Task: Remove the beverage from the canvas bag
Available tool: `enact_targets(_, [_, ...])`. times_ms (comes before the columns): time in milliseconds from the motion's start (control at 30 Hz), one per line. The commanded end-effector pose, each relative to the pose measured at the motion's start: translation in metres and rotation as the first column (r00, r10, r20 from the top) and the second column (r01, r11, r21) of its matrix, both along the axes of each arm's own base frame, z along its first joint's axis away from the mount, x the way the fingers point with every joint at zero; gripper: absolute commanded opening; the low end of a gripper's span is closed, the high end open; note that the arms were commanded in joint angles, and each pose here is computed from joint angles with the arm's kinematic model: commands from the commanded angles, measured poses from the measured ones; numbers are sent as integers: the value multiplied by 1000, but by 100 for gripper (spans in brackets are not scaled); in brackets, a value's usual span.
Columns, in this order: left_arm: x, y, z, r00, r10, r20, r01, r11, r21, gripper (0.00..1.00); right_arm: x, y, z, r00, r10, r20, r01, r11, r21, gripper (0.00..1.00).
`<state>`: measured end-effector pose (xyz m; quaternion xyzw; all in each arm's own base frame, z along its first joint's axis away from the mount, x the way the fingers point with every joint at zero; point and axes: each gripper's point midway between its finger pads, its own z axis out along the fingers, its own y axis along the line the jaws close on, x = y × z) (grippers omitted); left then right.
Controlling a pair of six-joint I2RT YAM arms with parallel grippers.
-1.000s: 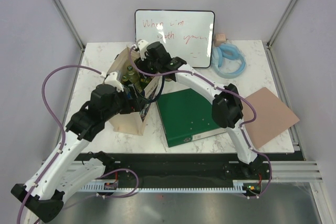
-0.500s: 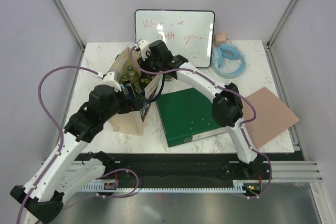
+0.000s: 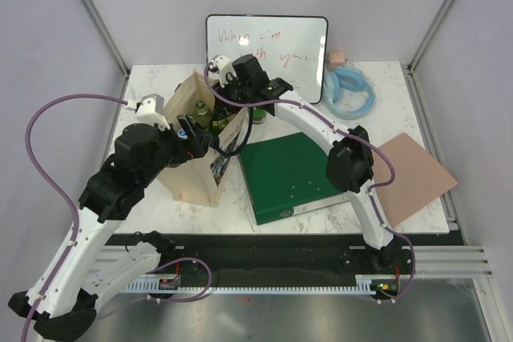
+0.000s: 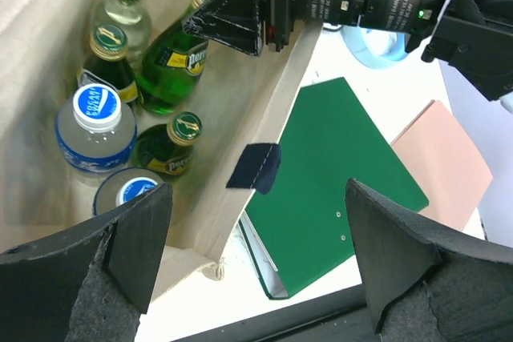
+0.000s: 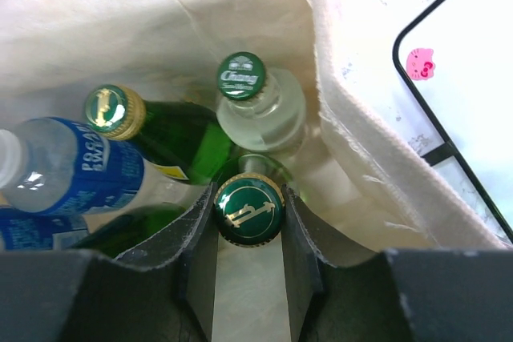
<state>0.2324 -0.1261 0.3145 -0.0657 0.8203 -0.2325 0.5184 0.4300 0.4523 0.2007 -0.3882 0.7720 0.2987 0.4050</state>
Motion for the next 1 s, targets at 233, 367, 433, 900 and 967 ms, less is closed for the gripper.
enact_targets(233, [5, 7, 6, 1000, 14, 23, -16, 998, 59, 95, 0, -37, 251, 910, -120, 397, -44, 924, 380, 0])
enact_targets(367, [3, 8, 1, 1000, 17, 17, -18, 998, 64, 95, 0, -41, 262, 915, -135, 381, -41, 907, 420, 0])
enact_targets(433, [3, 9, -2, 1000, 20, 12, -21, 998, 67, 95, -2, -44, 272, 911, -142, 386, -46, 898, 438, 0])
enact_targets(900, [5, 11, -3, 1000, 26, 6, -26, 995, 98, 95, -29, -88, 343, 886, -186, 424, -79, 842, 534, 0])
enact_targets(967, [5, 12, -2, 1000, 29, 9, -30, 995, 100, 95, -35, -97, 353, 883, -190, 429, -85, 834, 546, 0])
